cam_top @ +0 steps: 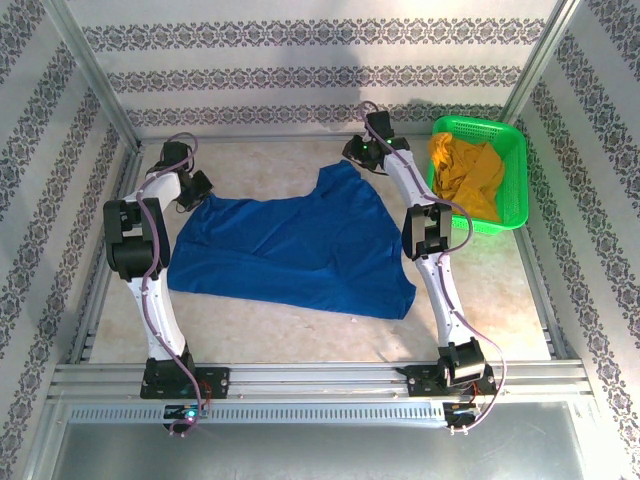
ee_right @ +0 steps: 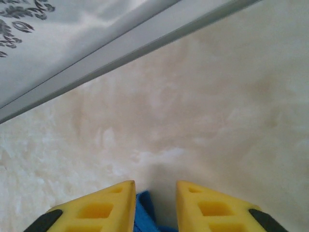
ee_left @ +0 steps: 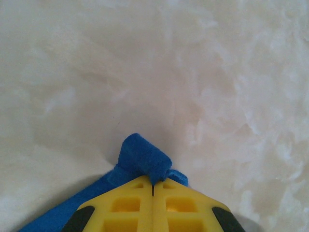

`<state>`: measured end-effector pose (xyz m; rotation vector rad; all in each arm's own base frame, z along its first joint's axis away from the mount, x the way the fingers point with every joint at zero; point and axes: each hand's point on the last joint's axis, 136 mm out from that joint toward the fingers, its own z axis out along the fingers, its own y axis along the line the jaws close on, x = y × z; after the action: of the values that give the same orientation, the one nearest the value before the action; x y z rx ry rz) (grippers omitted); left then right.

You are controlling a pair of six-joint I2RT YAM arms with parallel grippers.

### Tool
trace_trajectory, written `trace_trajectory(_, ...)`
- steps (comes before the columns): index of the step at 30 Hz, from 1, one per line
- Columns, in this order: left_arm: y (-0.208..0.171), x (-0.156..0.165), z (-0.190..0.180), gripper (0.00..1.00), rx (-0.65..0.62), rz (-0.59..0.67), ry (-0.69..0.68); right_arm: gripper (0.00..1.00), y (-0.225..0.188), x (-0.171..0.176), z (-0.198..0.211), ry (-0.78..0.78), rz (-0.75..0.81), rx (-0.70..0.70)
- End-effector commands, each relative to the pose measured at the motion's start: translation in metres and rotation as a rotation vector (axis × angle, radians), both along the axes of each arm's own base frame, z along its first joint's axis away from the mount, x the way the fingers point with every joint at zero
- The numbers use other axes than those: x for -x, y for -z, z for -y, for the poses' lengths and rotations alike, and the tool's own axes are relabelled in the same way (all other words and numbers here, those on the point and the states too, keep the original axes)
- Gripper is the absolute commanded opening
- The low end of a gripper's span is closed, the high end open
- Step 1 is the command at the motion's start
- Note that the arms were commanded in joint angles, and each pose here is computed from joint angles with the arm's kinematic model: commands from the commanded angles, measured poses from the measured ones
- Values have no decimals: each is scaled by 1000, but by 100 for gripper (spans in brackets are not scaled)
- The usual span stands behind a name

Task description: Fold the inside-out t-shirt

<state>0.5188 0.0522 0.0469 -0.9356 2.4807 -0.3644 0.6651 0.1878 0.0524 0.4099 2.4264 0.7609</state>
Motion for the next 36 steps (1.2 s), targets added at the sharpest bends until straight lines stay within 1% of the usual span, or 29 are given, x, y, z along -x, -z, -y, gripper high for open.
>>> trace_trajectory(1, 3, 7, 1, 0, 9, -27, -1, 25, 2, -6, -7, -6, 18, -57)
trace_trajectory(2, 2, 7, 1, 0, 7, -27, 0, 27, 1, -6, -8, -8, 18, -62)
trace_trajectory(4, 1, 6, 2, 0, 9, -25, 2, 39, 3, -4, -10, -16, 12, -59)
trace_trajectory(5, 0, 5, 1, 0, 8, -23, 3, 42, 5, -3, -13, -23, 8, -55)
trace_trajectory(7, -1, 4, 1, 0, 7, -22, 5, 47, 8, 0, -15, -28, -1, -50)
trace_trajectory(9, -1, 4, 1, 0, 6, -20, 6, 48, 11, 1, -17, -32, -9, -50)
trace_trajectory(10, -2, 4, 1, 0, 6, -18, 8, 47, 12, 2, -19, -37, -12, -51)
trace_trajectory(12, -3, 3, 1, 0, 5, -16, 10, 42, 14, 4, -22, -44, -16, -54)
trace_trajectory(14, -4, 3, 1, 0, 5, -15, 12, 33, 15, 5, -25, -51, -19, -58)
trace_trajectory(15, -5, 3, 1, 0, 4, -13, 11, 31, 17, 6, -26, -55, -24, -60)
trace_trajectory(18, -5, 2, 2, 0, 7, -10, 13, 25, 17, 9, -28, -69, -30, -64)
trace_trajectory(20, -5, 2, 2, 0, 9, -8, 12, 24, 15, 9, -28, -75, -28, -60)
trace_trajectory(21, -5, 1, 2, 0, 10, -7, 13, 27, 14, 10, -28, -79, -26, -55)
trace_trajectory(23, -7, -1, 2, 0, 12, 0, 13, 41, 13, 10, -27, -82, -23, -44)
trace_trajectory(24, -7, -1, 2, 0, 12, 1, 15, 45, 12, 10, -26, -80, -21, -38)
trace_trajectory(26, -8, -1, 3, 0, 13, 4, 16, 51, 15, 12, -24, -79, -28, -25)
trace_trajectory(28, -10, -2, 3, 0, 15, 9, 17, 52, 19, 14, -23, -78, -40, -18)
trace_trajectory(30, -10, -2, 3, 0, 16, 8, 18, 49, 23, 16, -24, -83, -50, -21)
trace_trajectory(32, -9, -2, 3, 0, 17, 8, 20, 43, 25, 17, -25, -89, -56, -16)
trace_trajectory(34, -10, -2, 4, 0, 18, 8, 21, 34, 26, 18, -25, -90, -59, -18)
trace_trajectory(36, -10, -2, 4, 0, 16, 8, 22, 21, 25, 18, -27, -88, -59, -23)
